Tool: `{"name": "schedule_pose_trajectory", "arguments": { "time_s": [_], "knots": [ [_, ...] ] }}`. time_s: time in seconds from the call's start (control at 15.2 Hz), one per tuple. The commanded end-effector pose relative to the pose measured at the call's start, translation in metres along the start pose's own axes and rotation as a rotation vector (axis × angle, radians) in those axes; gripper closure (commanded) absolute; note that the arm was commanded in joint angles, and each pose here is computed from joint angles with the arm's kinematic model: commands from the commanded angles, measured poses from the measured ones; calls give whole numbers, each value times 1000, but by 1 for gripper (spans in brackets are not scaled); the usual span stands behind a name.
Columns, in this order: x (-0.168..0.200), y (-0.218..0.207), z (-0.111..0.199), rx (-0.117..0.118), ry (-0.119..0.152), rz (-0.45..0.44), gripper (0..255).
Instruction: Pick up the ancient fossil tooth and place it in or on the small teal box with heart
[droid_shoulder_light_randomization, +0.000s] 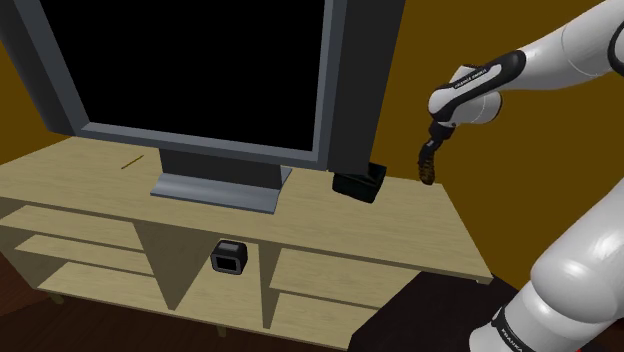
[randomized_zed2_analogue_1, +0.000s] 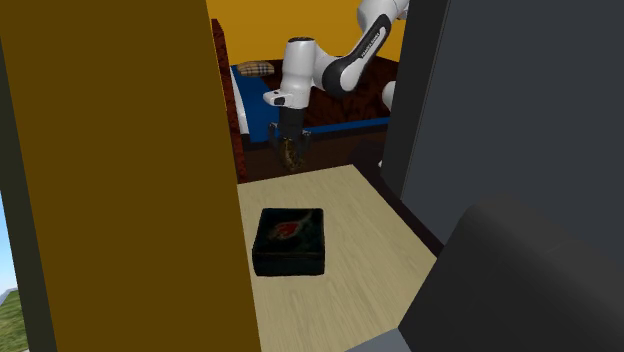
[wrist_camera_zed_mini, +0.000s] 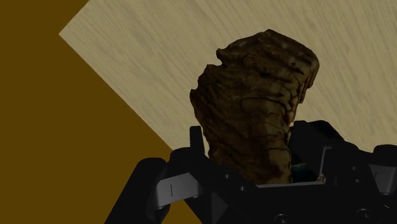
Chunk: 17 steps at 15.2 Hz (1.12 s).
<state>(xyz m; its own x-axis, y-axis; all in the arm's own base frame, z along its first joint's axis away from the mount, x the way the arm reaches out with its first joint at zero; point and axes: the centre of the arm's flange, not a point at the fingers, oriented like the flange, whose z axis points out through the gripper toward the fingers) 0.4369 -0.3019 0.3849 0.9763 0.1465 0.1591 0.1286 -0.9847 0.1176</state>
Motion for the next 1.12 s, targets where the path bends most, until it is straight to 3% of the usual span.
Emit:
{"name": "schedule_pose_trajectory", "arguments": {
  "time_s": [0.0, 1.06],
  "knots": [
    [25, -9, 1, 1, 0, 1, 255],
    [220, -85, 15, 1, 0, 1, 255]
  ]
}}
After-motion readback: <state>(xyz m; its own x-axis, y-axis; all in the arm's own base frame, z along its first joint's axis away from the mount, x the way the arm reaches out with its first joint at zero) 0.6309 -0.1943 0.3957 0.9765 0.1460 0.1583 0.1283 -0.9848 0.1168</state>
